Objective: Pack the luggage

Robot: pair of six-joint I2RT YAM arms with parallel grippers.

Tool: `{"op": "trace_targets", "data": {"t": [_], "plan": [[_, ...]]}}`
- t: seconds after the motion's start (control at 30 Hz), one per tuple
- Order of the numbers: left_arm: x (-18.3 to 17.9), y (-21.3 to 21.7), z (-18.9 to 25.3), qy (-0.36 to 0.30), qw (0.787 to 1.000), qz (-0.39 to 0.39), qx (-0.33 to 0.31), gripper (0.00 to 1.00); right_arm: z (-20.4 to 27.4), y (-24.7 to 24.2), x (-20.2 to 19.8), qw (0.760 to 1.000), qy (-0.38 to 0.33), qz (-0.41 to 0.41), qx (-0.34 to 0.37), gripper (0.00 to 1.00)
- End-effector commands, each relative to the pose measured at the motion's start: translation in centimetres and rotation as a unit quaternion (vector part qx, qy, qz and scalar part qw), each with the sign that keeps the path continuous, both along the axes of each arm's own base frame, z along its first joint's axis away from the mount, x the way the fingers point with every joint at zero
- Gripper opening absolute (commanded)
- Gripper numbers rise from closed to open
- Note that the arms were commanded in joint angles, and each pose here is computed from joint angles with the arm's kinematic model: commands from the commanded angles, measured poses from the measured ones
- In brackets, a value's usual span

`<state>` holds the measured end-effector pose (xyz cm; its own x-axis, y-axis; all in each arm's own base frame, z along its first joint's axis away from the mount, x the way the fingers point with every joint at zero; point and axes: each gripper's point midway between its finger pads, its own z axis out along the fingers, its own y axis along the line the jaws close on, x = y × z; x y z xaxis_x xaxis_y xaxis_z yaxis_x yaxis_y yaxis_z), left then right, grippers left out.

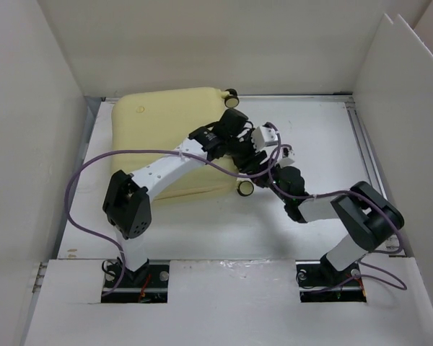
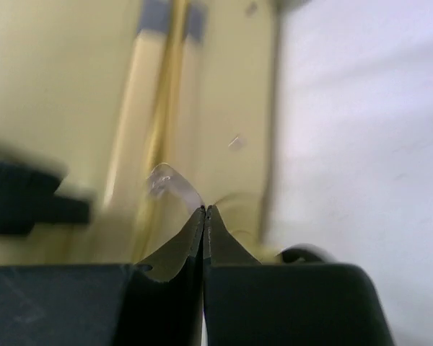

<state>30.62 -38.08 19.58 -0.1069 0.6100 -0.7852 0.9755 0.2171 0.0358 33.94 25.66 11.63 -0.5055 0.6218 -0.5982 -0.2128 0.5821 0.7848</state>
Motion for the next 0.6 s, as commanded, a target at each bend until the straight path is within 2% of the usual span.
{"op": "trace_targets", "data": {"t": [0.0, 0.03, 0.17, 0.33, 0.4, 0.47, 0.5, 0.57], "plan": [[-4.5, 3.9, 3.4, 0.028, 0.999, -0.030, 0.000, 0.00, 2.0, -3.5, 4.5, 0.996, -0.036, -0.080, 0.028, 0.00], [-5.0, 4.2, 3.3, 0.028, 0.999, -0.039, 0.004, 0.00, 2.9, -3.4, 5.1, 0.995, -0.053, -0.073, 0.035, 0.00], [-7.9, 6.0, 2.0, 0.037, 0.994, -0.101, 0.028, 0.00, 1.9, -1.4, 5.3, 0.998, -0.059, -0.031, 0.015, 0.00], [-9.0, 7.2, 1.5, 0.039, 0.990, -0.128, 0.037, 0.00, 3.1, 0.6, 2.9, 0.990, -0.131, 0.049, 0.002, 0.00], [-9.2, 6.9, 2.9, 0.029, 0.990, -0.140, 0.021, 0.00, 4.0, 0.1, 0.8, 0.978, -0.188, 0.085, -0.001, 0.22], [-9.3, 7.1, 3.8, 0.004, 0.988, -0.152, 0.015, 0.00, 3.7, 0.6, -1.9, 0.965, -0.209, 0.157, 0.001, 0.40], [-9.5, 7.4, 3.2, 0.005, 0.987, -0.159, 0.023, 0.00, 3.3, 0.1, -2.5, 0.963, -0.210, 0.171, -0.001, 0.52], [-10.2, 8.3, 3.1, -0.013, 0.982, -0.187, 0.036, 0.00, 2.2, 0.7, -4.2, 0.949, -0.212, 0.233, -0.011, 0.59]]}}
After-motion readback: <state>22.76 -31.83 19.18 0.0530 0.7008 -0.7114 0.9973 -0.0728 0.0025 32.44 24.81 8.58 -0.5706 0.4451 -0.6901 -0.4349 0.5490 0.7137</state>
